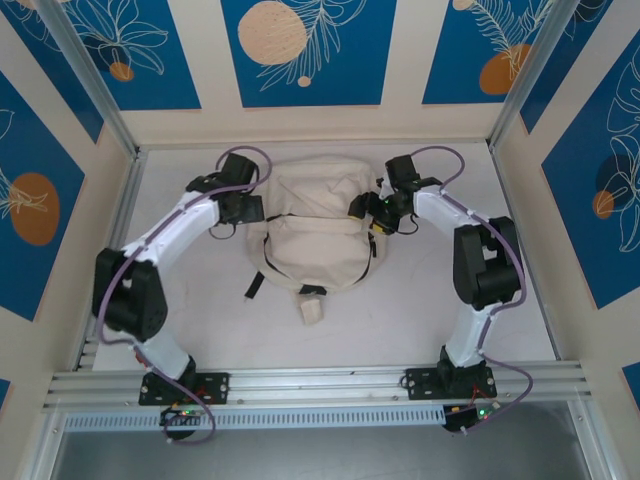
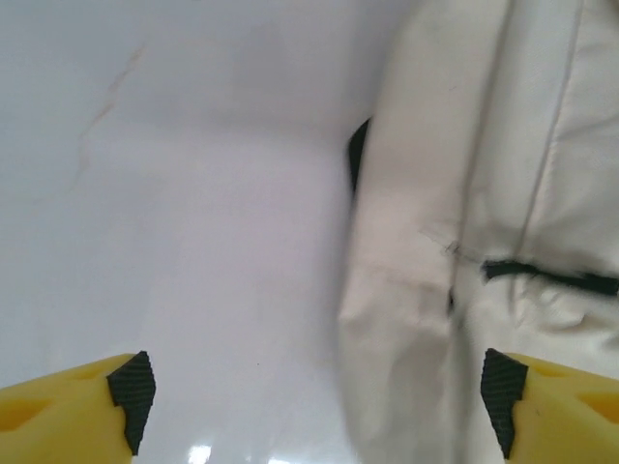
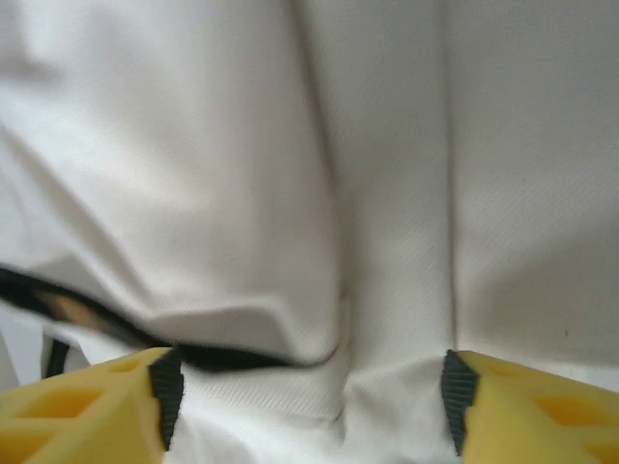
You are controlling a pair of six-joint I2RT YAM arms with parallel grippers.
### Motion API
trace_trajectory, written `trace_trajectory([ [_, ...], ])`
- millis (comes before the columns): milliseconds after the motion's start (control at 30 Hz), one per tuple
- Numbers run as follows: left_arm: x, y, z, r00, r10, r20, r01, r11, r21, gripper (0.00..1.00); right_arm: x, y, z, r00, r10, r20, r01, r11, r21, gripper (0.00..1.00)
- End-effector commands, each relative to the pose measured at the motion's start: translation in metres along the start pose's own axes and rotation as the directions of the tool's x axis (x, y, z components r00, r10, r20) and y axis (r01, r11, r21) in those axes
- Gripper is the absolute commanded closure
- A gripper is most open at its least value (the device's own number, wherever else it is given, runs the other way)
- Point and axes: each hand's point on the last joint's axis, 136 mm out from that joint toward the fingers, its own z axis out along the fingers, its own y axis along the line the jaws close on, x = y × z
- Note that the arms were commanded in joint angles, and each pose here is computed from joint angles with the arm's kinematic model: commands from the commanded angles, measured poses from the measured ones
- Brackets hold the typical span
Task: Pack books, pencil case, and school supplies into a backpack
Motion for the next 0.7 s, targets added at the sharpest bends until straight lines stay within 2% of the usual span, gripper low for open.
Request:
trace_trajectory([
  [0, 0.043, 0.059, -0.018, 0.995, -0.067, -0.077, 0.055, 0.988, -0.147, 0.06, 0.006, 0.012, -0.028, 0.998, -0.045, 0.038, 0.044, 0.999, 0.018, 0.21],
  [133, 0.101, 0.121, -0.024, 0.964, -0.224, -0.145, 0.176, 0.942, -0.285, 0.02, 0.015, 0.021, -0.037, 0.997, -0.070, 0.035, 0.070, 0.997, 0.012, 0.18],
  [267, 0.152, 0.164, -0.024, 0.900, -0.403, -0.165, 0.318, 0.867, -0.383, 0.01, 0.023, 0.034, -0.039, 0.995, -0.102, 0.022, 0.102, 0.995, 0.000, 0.16],
  [500, 0.208, 0.198, -0.010, 0.778, -0.618, -0.115, 0.508, 0.726, -0.464, 0.01, 0.024, 0.044, -0.041, 0.992, -0.129, 0.013, 0.129, 0.992, 0.004, 0.14],
  [667, 0.228, 0.209, 0.002, 0.685, -0.720, -0.106, 0.605, 0.645, -0.467, 0.01, 0.024, 0.045, -0.044, 0.991, -0.131, 0.014, 0.131, 0.991, 0.011, 0.14],
])
